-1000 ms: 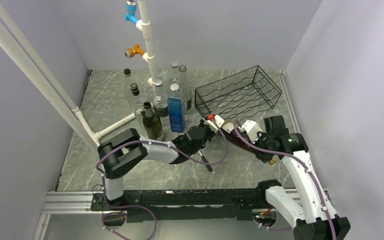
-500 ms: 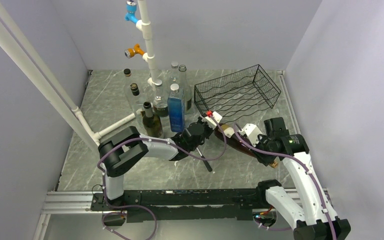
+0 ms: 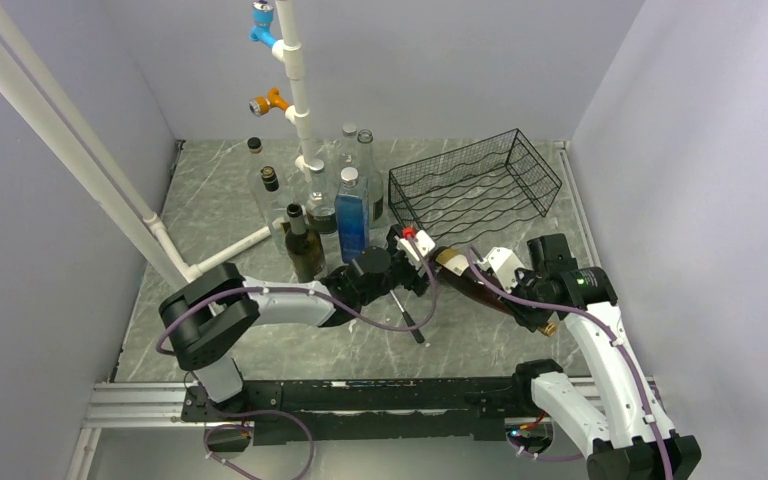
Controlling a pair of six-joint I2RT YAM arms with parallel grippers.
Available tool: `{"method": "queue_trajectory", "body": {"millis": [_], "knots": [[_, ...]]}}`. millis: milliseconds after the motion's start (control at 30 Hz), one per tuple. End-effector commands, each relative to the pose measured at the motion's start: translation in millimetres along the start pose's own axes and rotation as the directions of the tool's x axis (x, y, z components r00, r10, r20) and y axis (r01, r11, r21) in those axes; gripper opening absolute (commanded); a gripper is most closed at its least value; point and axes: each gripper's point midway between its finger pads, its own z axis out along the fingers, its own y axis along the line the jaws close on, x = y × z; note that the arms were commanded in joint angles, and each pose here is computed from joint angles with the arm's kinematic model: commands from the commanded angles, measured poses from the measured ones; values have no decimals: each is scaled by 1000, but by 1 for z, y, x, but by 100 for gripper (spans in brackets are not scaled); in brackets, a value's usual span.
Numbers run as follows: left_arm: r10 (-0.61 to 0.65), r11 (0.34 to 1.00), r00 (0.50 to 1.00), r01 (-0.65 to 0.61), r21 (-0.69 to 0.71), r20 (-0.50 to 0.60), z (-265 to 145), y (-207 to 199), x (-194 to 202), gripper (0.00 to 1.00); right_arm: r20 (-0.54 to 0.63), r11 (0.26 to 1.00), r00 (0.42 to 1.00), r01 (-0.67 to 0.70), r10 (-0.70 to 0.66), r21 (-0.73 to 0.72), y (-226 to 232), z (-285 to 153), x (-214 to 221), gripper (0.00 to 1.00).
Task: Take the wine bottle off the wine rack
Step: Place the wine bottle at the center of the board.
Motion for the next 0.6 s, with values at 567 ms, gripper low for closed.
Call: {"method": "queue_trajectory", "body": {"millis": [567], "knots": [[456, 872, 849, -486, 58, 266, -37, -66, -17, 99, 92, 998, 994, 55, -51, -39, 2, -16, -23, 0]]}}
